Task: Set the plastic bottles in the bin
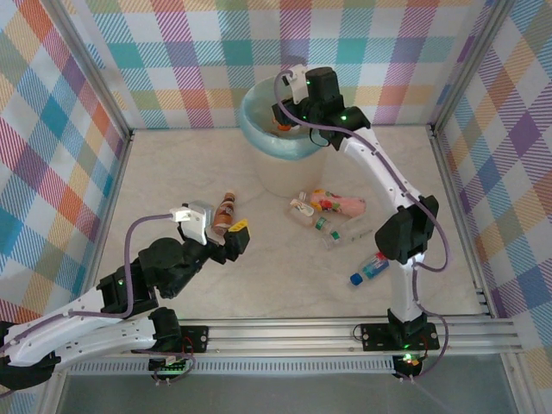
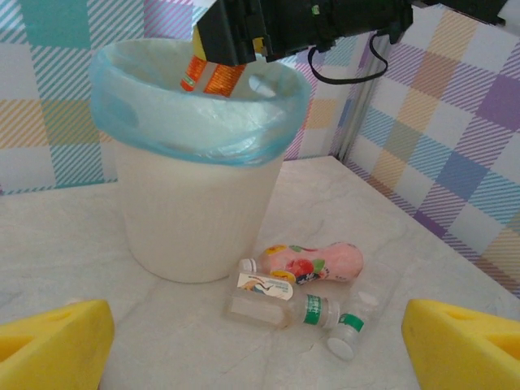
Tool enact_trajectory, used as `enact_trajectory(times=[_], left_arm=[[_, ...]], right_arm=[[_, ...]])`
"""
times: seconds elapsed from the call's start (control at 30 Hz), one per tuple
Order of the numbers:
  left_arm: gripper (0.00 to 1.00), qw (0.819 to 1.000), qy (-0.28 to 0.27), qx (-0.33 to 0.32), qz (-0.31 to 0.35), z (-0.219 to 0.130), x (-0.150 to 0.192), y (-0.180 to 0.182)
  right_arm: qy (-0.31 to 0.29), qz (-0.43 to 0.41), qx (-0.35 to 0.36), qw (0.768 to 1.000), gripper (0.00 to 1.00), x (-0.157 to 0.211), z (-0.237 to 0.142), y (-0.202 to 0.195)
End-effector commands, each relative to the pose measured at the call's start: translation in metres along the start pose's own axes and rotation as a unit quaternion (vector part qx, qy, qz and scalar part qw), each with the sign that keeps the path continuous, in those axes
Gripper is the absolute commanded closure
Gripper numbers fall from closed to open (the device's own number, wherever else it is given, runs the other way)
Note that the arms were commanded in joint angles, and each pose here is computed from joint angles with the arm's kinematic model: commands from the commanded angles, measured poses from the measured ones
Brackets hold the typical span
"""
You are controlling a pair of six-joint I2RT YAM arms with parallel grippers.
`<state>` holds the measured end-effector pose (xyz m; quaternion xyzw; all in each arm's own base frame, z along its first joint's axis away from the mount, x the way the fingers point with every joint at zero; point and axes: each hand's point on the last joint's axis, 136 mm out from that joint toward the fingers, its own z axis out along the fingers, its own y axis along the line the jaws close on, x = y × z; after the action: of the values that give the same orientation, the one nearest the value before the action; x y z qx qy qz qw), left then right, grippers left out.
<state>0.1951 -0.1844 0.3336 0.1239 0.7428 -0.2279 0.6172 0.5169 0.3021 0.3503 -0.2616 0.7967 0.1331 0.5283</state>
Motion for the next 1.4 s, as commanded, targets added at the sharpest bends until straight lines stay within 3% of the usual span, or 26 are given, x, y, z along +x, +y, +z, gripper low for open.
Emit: enact_trajectory(times=[0.0, 0.2, 0.63, 0.77, 1.1, 1.37], left_arm=[[0.08, 1.0, -0.006, -0.008, -0.009, -0.002, -0.009, 0.003], [0.08, 1.0, -0.007, -0.007, -0.007, -0.003, -0.011, 0.003], [0.08, 1.0, 0.009, -0.017, -0.006, -0.003, -0.001, 0.007], [0.08, 1.0, 0.009, -0.022, -0.002, -0.004, -0.002, 0.01], [0.08, 1.0, 0.006, -0.021, -0.009, -0.006, -0.002, 0.011], [0.08, 1.0, 0.004, -0.023, -0.01, -0.008, -0.002, 0.013]], right_arm=[[0.066, -0.029, -0.045, 0.996, 0.45, 0.04, 0.02, 0.017], [0.116, -0.048, -0.051, 0.991, 0.41, 0.072, 0.039, 0.018], [0.142, -0.046, -0.062, 0.987, 0.33, 0.091, 0.057, 0.015], [0.129, -0.034, -0.073, 0.988, 0.28, 0.08, 0.05, 0.019], [0.035, -0.015, -0.085, 0.996, 0.17, 0.01, 0.009, 0.021], [0.017, 0.0, -0.085, 0.996, 0.16, -0.007, -0.009, 0.021]])
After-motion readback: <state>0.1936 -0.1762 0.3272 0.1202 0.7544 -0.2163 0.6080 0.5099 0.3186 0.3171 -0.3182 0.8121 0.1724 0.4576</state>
